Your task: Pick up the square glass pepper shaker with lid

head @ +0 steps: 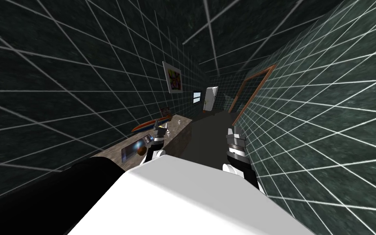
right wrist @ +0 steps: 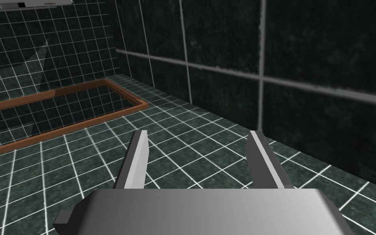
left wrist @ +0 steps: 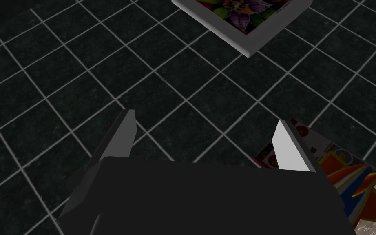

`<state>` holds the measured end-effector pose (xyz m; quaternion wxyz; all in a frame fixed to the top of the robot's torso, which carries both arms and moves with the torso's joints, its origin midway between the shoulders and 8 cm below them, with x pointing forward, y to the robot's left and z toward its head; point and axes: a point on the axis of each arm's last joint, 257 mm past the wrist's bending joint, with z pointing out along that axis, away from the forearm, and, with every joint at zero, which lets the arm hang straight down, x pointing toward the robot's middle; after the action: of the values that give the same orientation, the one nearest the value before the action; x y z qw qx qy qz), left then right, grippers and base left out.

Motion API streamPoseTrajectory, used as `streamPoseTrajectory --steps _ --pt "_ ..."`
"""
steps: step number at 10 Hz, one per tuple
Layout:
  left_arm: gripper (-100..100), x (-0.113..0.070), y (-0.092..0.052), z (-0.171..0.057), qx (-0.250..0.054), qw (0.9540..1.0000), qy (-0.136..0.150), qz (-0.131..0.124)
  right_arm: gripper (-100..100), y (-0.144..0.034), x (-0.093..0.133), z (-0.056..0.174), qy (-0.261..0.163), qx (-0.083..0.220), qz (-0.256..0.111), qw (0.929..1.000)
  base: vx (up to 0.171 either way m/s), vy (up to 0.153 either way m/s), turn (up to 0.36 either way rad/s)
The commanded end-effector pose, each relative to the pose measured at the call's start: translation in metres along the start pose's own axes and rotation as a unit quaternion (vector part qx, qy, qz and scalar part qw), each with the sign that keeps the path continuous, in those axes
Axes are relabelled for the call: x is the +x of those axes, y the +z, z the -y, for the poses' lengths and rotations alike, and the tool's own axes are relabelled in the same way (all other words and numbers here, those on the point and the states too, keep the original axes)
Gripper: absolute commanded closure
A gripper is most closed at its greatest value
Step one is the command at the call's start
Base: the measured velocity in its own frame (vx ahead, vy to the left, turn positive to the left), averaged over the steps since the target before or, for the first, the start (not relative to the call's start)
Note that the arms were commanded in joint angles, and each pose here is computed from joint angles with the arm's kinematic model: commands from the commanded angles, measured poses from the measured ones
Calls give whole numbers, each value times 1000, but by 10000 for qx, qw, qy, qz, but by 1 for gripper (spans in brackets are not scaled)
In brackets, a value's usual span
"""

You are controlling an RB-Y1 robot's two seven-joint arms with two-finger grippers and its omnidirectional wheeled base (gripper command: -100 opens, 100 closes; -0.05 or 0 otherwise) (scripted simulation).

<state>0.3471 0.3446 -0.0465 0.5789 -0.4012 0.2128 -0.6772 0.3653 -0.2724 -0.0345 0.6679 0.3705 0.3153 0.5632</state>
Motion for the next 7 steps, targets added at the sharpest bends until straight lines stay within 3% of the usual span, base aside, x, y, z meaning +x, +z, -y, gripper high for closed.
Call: streamPoseTrajectory --steps 1,7 --pt "-100 -16 -7 -7 -99 9996 -181 169 0 0 0 0 0 0 0 10000 134 -58 110" --pt "-100 -71 -31 -29 -329 9936 -744 788 0 0 0 0 0 0 0 10000 112 -71 94"
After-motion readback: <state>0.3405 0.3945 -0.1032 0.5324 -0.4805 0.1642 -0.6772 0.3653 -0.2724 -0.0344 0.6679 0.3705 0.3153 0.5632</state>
